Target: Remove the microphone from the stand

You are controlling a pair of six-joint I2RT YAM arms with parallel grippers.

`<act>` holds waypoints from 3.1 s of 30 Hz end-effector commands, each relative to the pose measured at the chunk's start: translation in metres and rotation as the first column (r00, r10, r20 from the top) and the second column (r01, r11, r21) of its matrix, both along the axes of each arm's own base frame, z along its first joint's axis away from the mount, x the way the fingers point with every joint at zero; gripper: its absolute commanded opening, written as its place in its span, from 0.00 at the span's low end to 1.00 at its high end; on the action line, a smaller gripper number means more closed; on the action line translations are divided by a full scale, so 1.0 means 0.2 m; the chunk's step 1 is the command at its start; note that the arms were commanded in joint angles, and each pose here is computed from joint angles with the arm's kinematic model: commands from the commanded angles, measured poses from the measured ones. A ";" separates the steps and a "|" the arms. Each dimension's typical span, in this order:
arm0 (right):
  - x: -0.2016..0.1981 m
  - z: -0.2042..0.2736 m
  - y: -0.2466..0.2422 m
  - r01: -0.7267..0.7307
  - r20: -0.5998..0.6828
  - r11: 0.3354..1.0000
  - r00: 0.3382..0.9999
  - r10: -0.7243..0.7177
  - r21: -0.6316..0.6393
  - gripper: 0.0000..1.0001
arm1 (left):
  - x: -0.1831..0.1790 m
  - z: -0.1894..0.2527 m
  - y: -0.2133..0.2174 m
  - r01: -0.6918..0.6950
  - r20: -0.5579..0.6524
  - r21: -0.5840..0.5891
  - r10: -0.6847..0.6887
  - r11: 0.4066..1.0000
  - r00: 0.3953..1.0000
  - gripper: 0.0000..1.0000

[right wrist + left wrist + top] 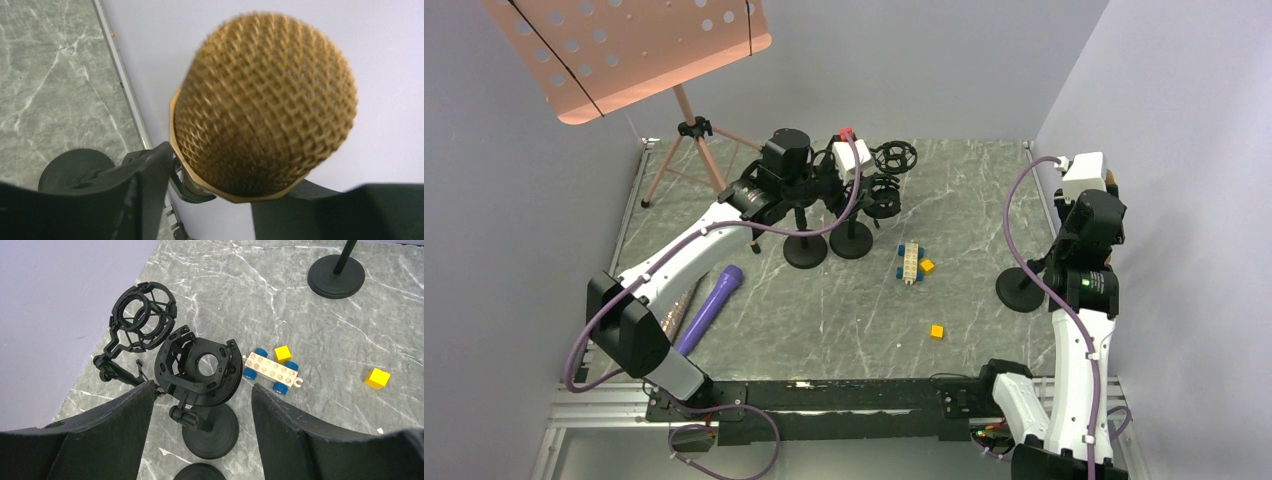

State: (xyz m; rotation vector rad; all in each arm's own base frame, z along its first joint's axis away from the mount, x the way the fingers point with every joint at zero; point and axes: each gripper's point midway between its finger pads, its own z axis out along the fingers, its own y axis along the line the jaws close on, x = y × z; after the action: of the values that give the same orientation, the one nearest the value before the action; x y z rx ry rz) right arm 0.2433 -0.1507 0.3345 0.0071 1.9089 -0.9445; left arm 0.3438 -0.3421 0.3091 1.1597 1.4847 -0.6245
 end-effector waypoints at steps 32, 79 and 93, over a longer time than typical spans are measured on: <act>0.07 0.51 1.41 -0.902 0.375 0.223 0.364 0.852 0.370 0.00 | -0.41 0.16 0.15 0.148 0.076 -0.001 -0.147 0.989 0.986 0.75; 0.24 0.28 1.71 -0.830 0.282 0.301 0.464 0.840 0.469 0.00 | -0.54 -0.03 -0.27 0.220 -0.088 -0.307 -0.258 0.926 0.962 0.00; 0.33 0.94 1.40 -0.882 0.479 0.423 0.468 0.743 0.205 0.00 | -0.61 -0.14 -0.22 0.254 -0.075 -0.244 -0.279 0.936 0.957 0.23</act>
State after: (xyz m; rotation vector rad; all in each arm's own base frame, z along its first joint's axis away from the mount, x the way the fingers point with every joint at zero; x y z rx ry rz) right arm 0.3140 0.1328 0.4968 -0.4577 1.5594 0.2243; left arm 0.2309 -0.3897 0.2995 1.1074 1.2680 -1.0300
